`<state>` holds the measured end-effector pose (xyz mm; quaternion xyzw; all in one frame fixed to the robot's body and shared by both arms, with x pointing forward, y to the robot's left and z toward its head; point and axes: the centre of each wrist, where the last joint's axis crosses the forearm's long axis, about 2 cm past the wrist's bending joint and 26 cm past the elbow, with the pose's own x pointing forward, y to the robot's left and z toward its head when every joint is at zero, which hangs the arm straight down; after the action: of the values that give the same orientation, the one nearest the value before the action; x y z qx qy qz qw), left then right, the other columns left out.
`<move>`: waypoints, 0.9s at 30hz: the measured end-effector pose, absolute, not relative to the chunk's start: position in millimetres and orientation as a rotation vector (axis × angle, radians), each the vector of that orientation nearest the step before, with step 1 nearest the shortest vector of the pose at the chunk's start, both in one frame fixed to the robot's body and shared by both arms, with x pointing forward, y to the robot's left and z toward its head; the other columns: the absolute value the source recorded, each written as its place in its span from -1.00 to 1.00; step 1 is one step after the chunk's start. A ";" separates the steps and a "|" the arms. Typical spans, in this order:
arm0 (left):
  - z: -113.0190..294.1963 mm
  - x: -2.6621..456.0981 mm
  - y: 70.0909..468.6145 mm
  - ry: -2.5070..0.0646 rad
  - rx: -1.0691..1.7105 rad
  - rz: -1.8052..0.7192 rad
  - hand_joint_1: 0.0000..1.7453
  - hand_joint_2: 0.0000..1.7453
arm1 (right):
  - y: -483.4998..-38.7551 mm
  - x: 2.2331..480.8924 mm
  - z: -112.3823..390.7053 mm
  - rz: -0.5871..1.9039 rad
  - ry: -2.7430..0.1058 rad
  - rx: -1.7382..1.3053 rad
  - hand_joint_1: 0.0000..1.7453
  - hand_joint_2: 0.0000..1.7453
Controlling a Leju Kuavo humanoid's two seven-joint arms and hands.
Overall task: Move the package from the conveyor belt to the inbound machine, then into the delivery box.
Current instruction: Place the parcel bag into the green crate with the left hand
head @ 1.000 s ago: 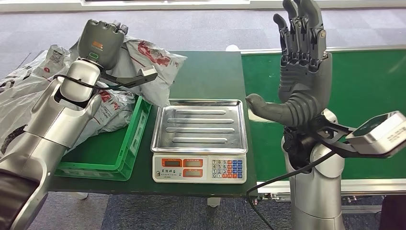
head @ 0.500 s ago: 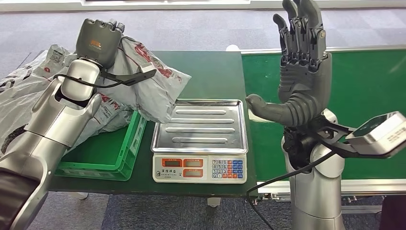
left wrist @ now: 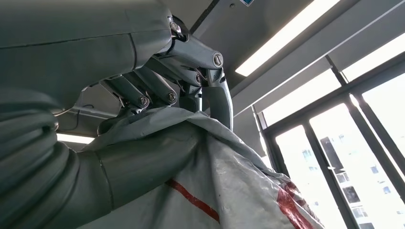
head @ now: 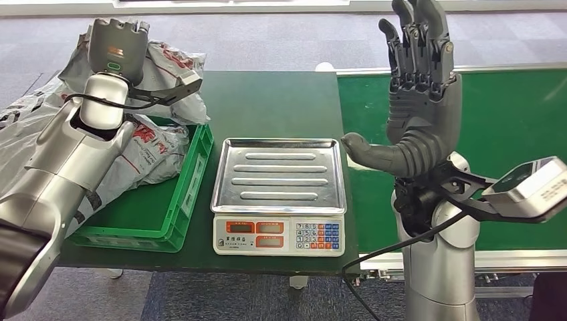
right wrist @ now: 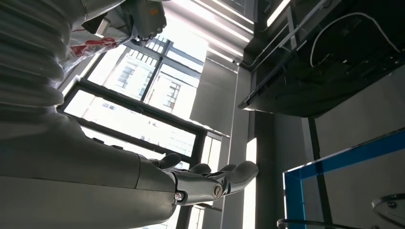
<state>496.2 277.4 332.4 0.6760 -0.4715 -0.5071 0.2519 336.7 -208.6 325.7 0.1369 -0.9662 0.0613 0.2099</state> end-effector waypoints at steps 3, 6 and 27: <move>333.2 497.2 278.3 -1.272 1.843 -1.385 1.00 1.00 | -208.6 336.7 325.7 0.170 -2.687 0.381 -1.00 1.00; 332.6 497.6 279.2 -1.265 1.843 -1.389 1.00 1.00 | -208.6 336.7 325.7 0.170 -2.687 0.381 -1.00 1.00; 329.4 497.9 278.7 -1.249 1.850 -1.414 1.00 1.00 | -208.5 336.7 325.8 0.170 -2.687 0.381 -1.00 1.00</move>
<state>497.9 278.7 329.4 0.6784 -0.4581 -0.5185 0.2471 336.7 -208.5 325.8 0.1370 -0.9662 0.0611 0.2098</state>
